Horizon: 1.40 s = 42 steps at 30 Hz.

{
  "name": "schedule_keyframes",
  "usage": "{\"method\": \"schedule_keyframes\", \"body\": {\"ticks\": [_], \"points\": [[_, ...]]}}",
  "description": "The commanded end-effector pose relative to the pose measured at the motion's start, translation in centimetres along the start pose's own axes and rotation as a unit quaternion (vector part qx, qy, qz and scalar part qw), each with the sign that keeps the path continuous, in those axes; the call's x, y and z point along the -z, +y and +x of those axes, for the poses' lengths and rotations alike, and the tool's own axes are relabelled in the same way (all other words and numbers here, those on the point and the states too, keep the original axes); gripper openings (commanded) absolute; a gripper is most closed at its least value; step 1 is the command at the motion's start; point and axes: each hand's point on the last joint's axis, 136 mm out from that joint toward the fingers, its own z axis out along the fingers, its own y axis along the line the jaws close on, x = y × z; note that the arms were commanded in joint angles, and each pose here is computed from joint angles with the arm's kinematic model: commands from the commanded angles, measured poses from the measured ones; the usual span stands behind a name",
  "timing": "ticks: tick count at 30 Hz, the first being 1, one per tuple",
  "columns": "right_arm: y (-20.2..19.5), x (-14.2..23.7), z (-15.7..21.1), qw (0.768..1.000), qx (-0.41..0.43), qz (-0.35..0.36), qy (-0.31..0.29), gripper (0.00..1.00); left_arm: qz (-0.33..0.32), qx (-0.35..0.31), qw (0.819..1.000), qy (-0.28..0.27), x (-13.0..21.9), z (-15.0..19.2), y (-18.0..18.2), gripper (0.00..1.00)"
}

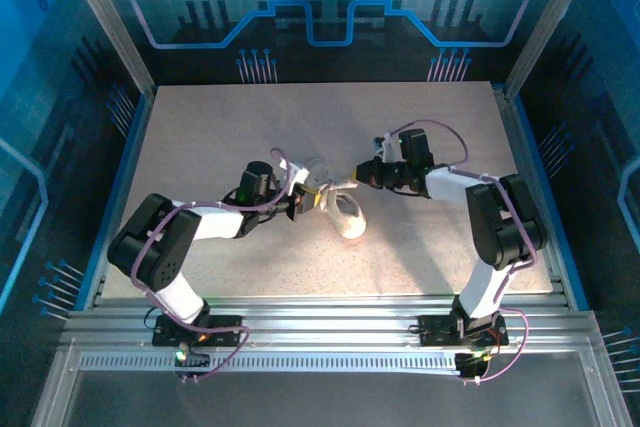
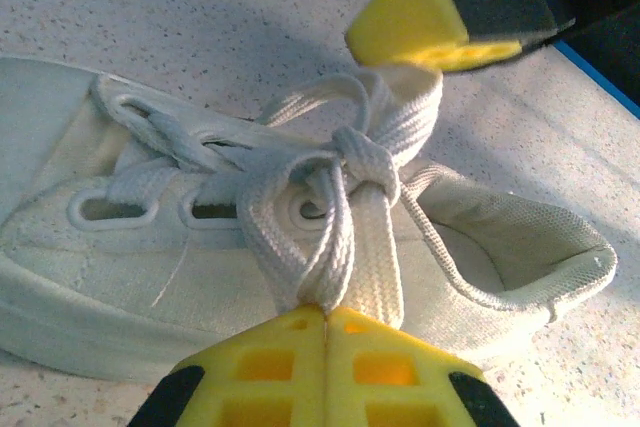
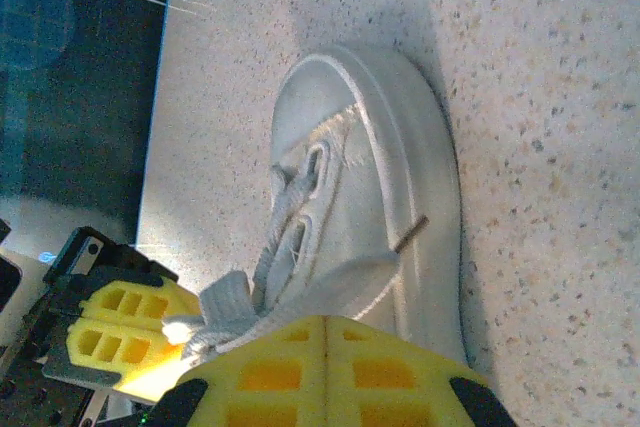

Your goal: Tie the shoes

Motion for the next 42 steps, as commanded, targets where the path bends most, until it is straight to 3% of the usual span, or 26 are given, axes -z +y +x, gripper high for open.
{"method": "schedule_keyframes", "body": {"ticks": [1,17,31,42], "points": [[0.7,0.6,-0.6,0.998,0.044,0.038,0.012,0.0,0.004,-0.003,1.0,0.015,0.1,-0.6,-0.8,0.0],[-1.9,-1.2,-0.3,0.991,0.073,0.095,0.053,0.0,-0.048,0.063,0.994,0.08,1.0,3.6,0.6,0.0],[-6.1,-1.3,0.4,0.973,0.105,0.183,0.088,0.0,-0.043,0.08,0.992,0.089,1.0,4.9,0.5,0.0],[-5.8,-1.9,-0.7,0.967,0.139,0.193,0.092,0.0,-0.047,0.085,0.991,0.093,1.3,5.5,0.5,0.0]]}}
